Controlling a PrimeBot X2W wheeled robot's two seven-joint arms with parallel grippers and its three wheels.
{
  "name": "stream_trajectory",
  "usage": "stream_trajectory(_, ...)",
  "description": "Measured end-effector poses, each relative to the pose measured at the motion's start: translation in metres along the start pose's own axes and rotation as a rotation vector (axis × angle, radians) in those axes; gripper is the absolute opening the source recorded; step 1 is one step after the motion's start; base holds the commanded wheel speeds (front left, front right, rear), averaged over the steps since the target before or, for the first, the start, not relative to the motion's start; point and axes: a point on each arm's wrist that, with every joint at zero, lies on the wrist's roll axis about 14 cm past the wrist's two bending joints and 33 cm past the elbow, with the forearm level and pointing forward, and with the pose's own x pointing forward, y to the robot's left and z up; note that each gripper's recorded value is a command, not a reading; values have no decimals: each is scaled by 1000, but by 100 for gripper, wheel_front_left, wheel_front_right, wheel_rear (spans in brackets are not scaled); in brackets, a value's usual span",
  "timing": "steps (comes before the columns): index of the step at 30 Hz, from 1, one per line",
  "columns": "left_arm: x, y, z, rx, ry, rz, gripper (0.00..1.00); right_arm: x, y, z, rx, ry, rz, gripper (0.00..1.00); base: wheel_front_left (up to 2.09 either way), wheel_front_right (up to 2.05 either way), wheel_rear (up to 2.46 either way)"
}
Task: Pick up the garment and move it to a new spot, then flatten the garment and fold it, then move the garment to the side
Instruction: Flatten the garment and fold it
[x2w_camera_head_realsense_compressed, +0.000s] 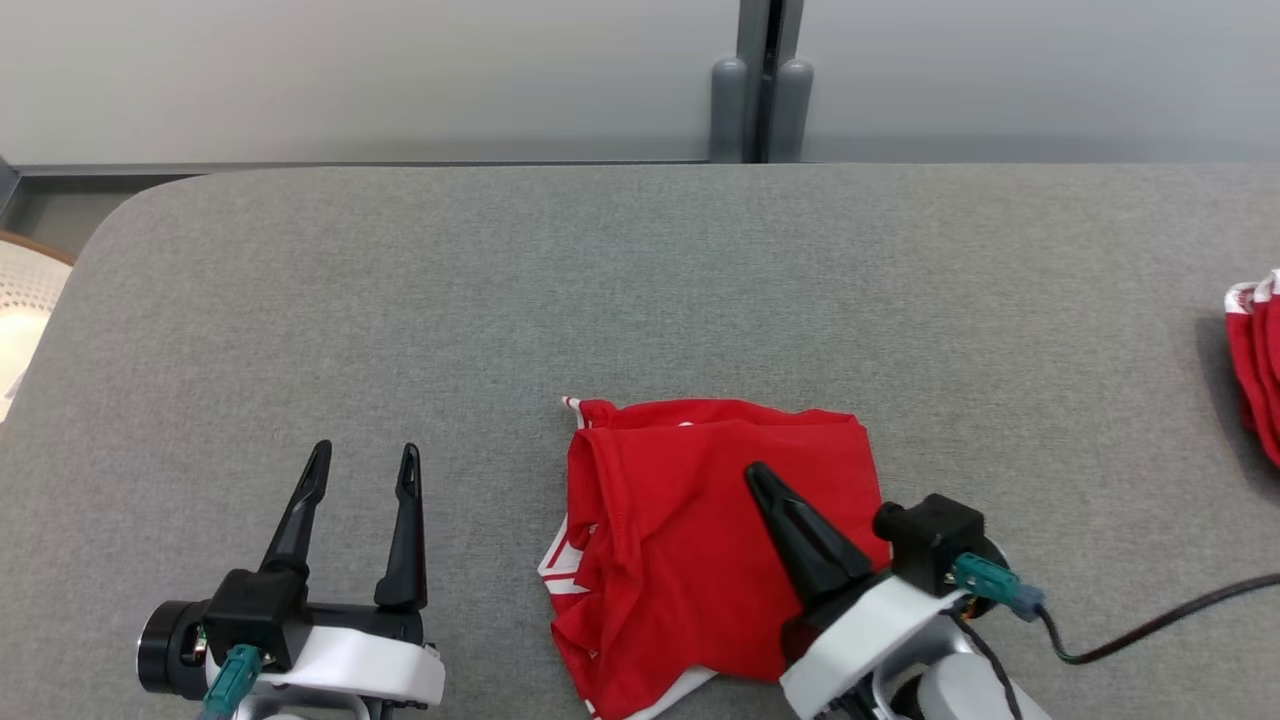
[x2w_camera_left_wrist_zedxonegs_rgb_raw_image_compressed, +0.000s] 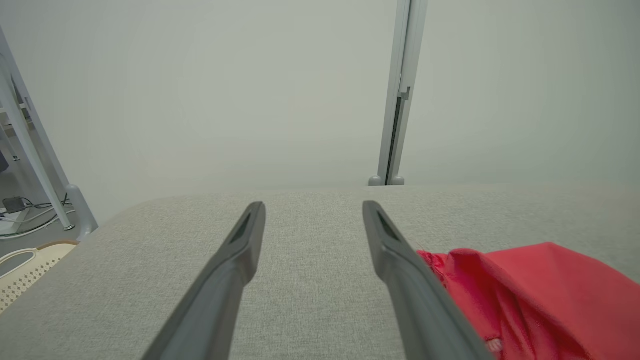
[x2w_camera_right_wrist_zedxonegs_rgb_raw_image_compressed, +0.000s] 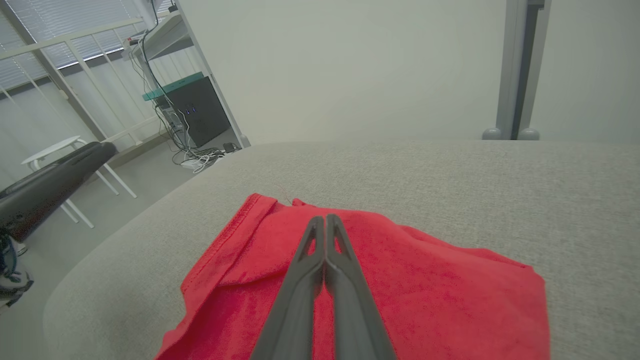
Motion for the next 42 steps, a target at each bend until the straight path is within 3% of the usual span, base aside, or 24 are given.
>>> stream_trajectory(6,2,13,0,3,-2,40,100,32,38,-32,19,111,148,0,0,0,0)
stream_trajectory(12,1,25,-2,9,6,77,100,49,42,-60,18,218,191,0,0,0,0)
stream_trajectory(19,0,32,-4,6,13,100,100,57,58,-65,21,243,257,0,0,0,0)
stream_trajectory(29,4,28,-4,-2,8,92,100,58,77,-78,-91,315,367,0,0,0,0)
stream_trajectory(35,7,27,-4,-1,6,85,100,67,91,-44,-66,169,408,0,0,0,0)
stream_trajectory(39,10,23,-2,-5,1,71,100,74,80,-17,-25,80,361,0,0,0,0)
stream_trajectory(42,12,18,-2,-3,-3,54,100,80,53,17,-10,-19,279,0,0,0,0)
